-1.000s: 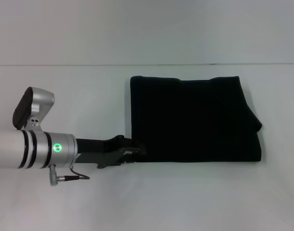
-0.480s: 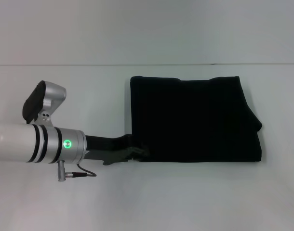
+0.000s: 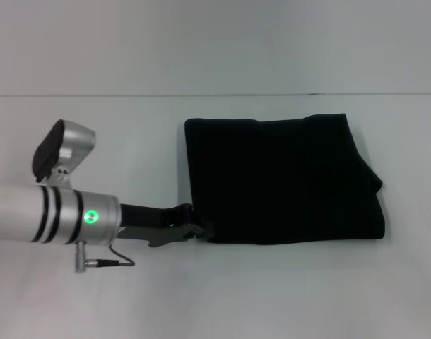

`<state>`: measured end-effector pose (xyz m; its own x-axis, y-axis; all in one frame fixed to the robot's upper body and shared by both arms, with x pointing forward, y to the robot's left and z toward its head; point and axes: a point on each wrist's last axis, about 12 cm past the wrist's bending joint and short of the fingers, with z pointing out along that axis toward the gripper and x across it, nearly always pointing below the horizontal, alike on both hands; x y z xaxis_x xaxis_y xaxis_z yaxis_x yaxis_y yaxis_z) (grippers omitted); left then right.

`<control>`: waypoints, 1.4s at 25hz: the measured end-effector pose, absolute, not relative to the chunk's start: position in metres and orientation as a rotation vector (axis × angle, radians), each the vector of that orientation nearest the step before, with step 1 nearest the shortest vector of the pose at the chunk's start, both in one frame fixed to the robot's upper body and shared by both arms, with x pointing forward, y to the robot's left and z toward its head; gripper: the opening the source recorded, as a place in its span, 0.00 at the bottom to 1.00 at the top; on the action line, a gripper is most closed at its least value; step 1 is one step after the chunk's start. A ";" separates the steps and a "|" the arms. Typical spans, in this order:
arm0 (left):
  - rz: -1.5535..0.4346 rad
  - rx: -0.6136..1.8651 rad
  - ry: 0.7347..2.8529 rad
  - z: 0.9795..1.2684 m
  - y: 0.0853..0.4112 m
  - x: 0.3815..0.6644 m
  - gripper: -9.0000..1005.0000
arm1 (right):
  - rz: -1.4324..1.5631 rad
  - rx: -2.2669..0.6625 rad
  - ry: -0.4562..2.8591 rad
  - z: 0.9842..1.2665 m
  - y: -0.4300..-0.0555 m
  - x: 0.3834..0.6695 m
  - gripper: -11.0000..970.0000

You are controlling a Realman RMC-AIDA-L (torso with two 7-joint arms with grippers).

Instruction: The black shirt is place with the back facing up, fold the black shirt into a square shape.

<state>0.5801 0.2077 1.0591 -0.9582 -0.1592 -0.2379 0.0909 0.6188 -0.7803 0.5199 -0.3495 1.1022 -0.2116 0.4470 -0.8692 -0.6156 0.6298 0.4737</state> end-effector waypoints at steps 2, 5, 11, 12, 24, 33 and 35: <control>-1.285 -0.053 2.553 1.060 0.214 0.575 0.08 | 0.980 -0.146 1.495 1.102 -0.349 0.521 0.72; -1.327 -0.089 2.535 1.061 0.230 0.565 0.10 | 0.983 -0.146 1.494 1.102 -0.348 0.522 0.72; -1.369 -0.163 2.518 1.056 0.256 0.546 0.14 | 0.983 -0.147 1.494 1.103 -0.347 0.524 0.72; -1.378 -0.157 2.513 1.057 0.258 0.544 0.14 | 0.982 -0.147 1.494 1.103 -0.347 0.525 0.72; -1.325 -0.074 2.559 1.085 0.292 0.554 0.22 | 0.981 -0.162 1.541 1.107 -0.350 0.532 0.72; -1.156 0.712 2.087 1.125 0.279 0.572 0.63 | 0.846 -0.643 1.889 1.097 -0.356 0.519 0.72; -1.092 0.816 2.021 1.128 0.270 0.579 0.73 | 0.864 -0.711 1.915 1.096 -0.350 0.519 0.72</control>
<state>0.5792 0.2698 1.1278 -0.5649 0.1990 -0.8008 0.7789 0.4488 -0.4379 0.5190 -0.3500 1.0964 -0.4385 -0.1329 -0.8888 -0.7545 0.5918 0.2838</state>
